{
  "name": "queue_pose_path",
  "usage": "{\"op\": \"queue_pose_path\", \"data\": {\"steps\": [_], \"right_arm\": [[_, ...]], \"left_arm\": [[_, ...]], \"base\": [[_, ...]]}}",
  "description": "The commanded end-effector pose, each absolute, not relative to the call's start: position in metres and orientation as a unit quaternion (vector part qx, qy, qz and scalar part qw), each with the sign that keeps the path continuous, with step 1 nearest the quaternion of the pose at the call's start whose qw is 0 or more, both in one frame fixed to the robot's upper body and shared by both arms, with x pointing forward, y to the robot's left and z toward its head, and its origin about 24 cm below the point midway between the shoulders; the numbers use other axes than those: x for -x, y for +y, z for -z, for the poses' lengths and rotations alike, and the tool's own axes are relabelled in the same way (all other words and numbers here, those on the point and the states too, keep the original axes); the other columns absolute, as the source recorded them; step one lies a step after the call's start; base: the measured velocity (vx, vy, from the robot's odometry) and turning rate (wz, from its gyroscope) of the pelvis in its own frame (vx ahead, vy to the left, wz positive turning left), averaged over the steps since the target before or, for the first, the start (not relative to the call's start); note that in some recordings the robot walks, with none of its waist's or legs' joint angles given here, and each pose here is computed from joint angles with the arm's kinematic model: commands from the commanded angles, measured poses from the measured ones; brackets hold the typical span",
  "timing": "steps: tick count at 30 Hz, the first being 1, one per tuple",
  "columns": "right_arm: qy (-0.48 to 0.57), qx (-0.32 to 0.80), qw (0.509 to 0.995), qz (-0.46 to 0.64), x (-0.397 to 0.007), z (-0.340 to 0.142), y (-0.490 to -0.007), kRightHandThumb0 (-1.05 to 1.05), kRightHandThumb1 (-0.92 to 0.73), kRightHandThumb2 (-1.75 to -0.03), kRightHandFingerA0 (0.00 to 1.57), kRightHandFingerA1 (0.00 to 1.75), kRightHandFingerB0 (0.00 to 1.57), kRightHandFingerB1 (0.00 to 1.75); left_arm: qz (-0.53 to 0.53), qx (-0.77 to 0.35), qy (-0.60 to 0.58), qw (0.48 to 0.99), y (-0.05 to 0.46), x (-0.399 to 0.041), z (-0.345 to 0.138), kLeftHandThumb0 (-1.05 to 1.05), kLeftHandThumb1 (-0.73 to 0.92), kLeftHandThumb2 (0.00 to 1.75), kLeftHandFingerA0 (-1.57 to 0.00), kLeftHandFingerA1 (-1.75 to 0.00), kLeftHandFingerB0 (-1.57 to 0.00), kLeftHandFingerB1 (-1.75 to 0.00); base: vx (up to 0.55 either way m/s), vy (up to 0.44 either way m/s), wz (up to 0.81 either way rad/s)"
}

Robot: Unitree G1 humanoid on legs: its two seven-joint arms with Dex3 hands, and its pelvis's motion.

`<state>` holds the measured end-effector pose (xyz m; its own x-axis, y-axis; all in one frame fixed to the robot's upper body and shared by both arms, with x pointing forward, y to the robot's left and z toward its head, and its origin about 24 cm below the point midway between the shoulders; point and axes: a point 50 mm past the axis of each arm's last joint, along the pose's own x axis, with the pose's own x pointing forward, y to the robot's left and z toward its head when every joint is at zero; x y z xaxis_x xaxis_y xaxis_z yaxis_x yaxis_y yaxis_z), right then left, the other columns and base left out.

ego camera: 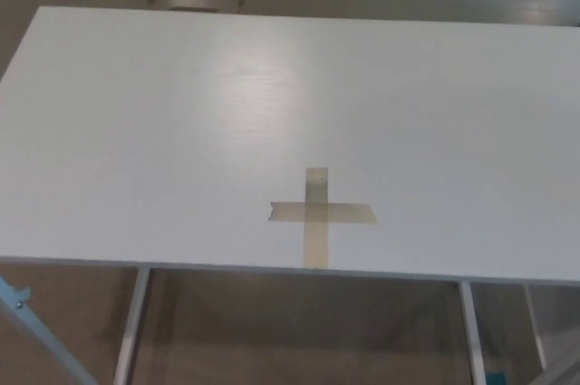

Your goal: Use the left hand to take the pink dumpling toy on a person's hand and put it on the desk.

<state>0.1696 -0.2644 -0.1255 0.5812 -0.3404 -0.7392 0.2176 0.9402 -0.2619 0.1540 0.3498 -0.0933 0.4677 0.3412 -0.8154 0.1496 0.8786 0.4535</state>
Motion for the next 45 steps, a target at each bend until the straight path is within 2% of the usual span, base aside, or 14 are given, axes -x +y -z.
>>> {"op": "queue_pose_path", "data": {"steps": [1, 5, 6, 11, 12, 14, 17, 18, 45], "right_arm": [[0.42, 0.066, 0.889, 0.169, -0.1658, 0.126, -0.2663, -0.16, -0.65, -0.59, 0.62, 0.46, 0.51, 0.42], [0.421, 0.066, 0.889, 0.168, -0.1653, 0.1263, -0.2659, -0.16, -0.65, -0.59, 0.62, 0.46, 0.51, 0.42], [0.421, 0.067, 0.889, 0.167, -0.1654, 0.1263, -0.266, -0.16, -0.65, -0.59, 0.62, 0.46, 0.51, 0.42], [0.427, 0.07, 0.886, 0.167, -0.1622, 0.128, -0.2654, -0.15, -0.65, -0.59, 0.62, 0.46, 0.51, 0.42], [0.429, 0.071, 0.885, 0.167, -0.1603, 0.1288, -0.2654, -0.15, -0.65, -0.59, 0.62, 0.46, 0.51, 0.42], [0.432, 0.073, 0.883, 0.167, -0.1579, 0.1299, -0.2653, -0.15, -0.65, -0.59, 0.62, 0.46, 0.5, 0.42], [0.435, 0.072, 0.882, 0.168, -0.157, 0.1305, -0.2651, -0.15, -0.65, -0.59, 0.63, 0.46, 0.49, 0.41], [0.435, 0.071, 0.881, 0.168, -0.1569, 0.1306, -0.265, -0.16, -0.65, -0.59, 0.63, 0.46, 0.49, 0.41], [0.435, 0.063, 0.882, 0.169, -0.1574, 0.1305, -0.2648, -0.16, -0.65, -0.59, 0.64, 0.47, 0.51, 0.42]], "left_arm": [[-0.047, -0.225, 0.512, 0.828, 0.3499, -0.1519, 0.0937, -0.34, 0.64, 0.59, -0.59, -0.41, -0.43, -0.35], [-0.043, -0.225, 0.511, 0.829, 0.351, -0.1521, 0.0927, -0.34, 0.64, 0.59, -0.59, -0.41, -0.43, -0.35], [-0.043, -0.224, 0.511, 0.829, 0.3509, -0.1521, 0.0928, -0.42, 0.55, 0.74, -0.53, -0.49, -0.39, -0.44], [-0.043, -0.223, 0.513, 0.828, 0.3508, -0.1495, 0.0939, -0.42, 0.55, 0.74, -0.53, -0.49, -0.39, -0.44], [-0.043, -0.223, 0.514, 0.827, 0.3506, -0.148, 0.0946, -0.34, 0.64, 0.59, -0.59, -0.41, -0.43, -0.35], [-0.043, -0.222, 0.515, 0.827, 0.3503, -0.1462, 0.0956, -0.34, 0.64, 0.59, -0.6, -0.41, -0.43, -0.35], [-0.042, -0.22, 0.514, 0.828, 0.3491, -0.1465, 0.0961, -0.33, 0.64, 0.59, -0.6, -0.41, -0.43, -0.35], [-0.041, -0.221, 0.514, 0.828, 0.3491, -0.1463, 0.0962, -0.41, 0.55, 0.74, -0.54, -0.49, -0.39, -0.44], [-0.026, -0.233, 0.507, 0.829, 0.3461, -0.1525, 0.0949, -0.42, 0.55, 0.74, -0.52, -0.49, -0.38, -0.44]], "base": [[0.0, 0.0, 0.0], [0.0, 0.0, 0.0], [0.0, 0.0, 0.0], [0.0, 0.0, 0.0], [0.0, 0.0, 0.0], [0.0, 0.0, 0.0], [0.0, 0.0, 0.0], [0.0, 0.0, 0.0], [0.0, 0.0, 0.0]]}}
